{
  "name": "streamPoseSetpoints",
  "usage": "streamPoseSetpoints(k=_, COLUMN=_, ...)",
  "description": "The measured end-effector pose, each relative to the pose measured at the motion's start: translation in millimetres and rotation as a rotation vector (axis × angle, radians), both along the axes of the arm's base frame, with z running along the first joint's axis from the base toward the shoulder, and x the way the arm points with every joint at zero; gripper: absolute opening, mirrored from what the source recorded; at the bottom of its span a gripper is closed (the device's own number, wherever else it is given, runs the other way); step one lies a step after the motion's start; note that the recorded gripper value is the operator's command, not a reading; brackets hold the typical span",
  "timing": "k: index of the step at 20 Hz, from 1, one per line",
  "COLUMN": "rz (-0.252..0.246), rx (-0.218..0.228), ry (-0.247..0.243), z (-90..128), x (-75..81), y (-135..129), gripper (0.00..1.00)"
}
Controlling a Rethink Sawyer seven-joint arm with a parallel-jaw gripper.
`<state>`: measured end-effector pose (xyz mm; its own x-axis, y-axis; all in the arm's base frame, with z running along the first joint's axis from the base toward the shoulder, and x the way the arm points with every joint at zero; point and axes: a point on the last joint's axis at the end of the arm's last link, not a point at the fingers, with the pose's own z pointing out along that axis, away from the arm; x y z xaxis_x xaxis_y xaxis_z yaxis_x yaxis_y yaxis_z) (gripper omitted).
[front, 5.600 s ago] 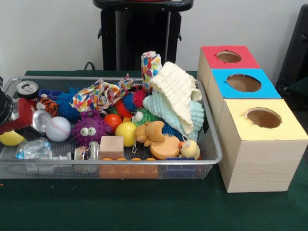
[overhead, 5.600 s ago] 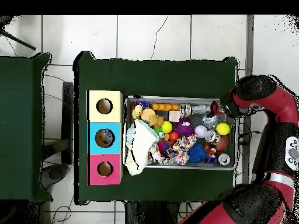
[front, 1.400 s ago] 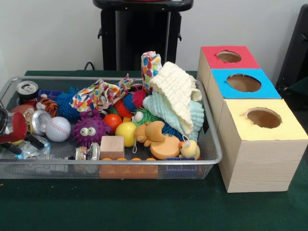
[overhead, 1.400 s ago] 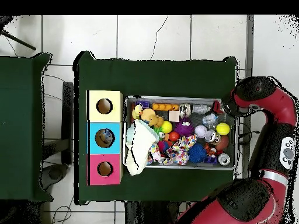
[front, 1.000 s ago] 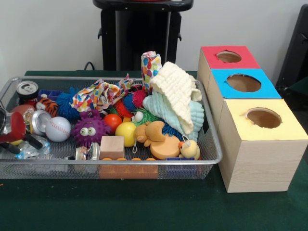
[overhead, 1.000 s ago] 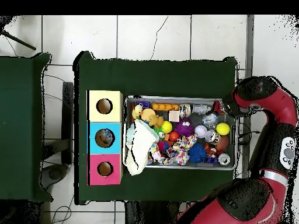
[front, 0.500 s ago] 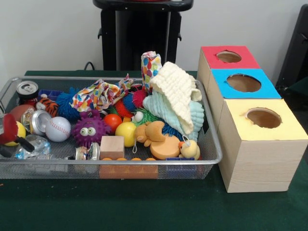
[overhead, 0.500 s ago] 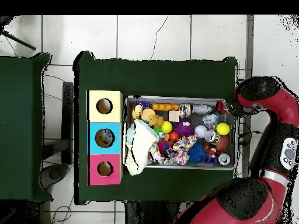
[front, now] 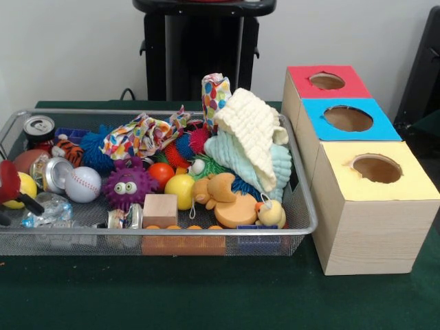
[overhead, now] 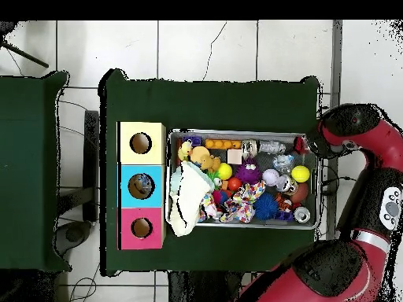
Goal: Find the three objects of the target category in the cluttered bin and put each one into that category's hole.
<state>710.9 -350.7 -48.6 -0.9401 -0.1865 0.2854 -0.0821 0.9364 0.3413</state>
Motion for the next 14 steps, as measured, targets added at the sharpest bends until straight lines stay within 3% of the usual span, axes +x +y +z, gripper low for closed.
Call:
streamPoseSetpoints(k=6, rz=0.008, rx=0.022, ry=-0.008, z=1, x=-15.3, y=-27, gripper=1.0)
streamPoseSetpoints(k=14, rz=0.043, rx=0.158, ry=0.07, z=11, x=-43.8, y=-44, gripper=1.0)
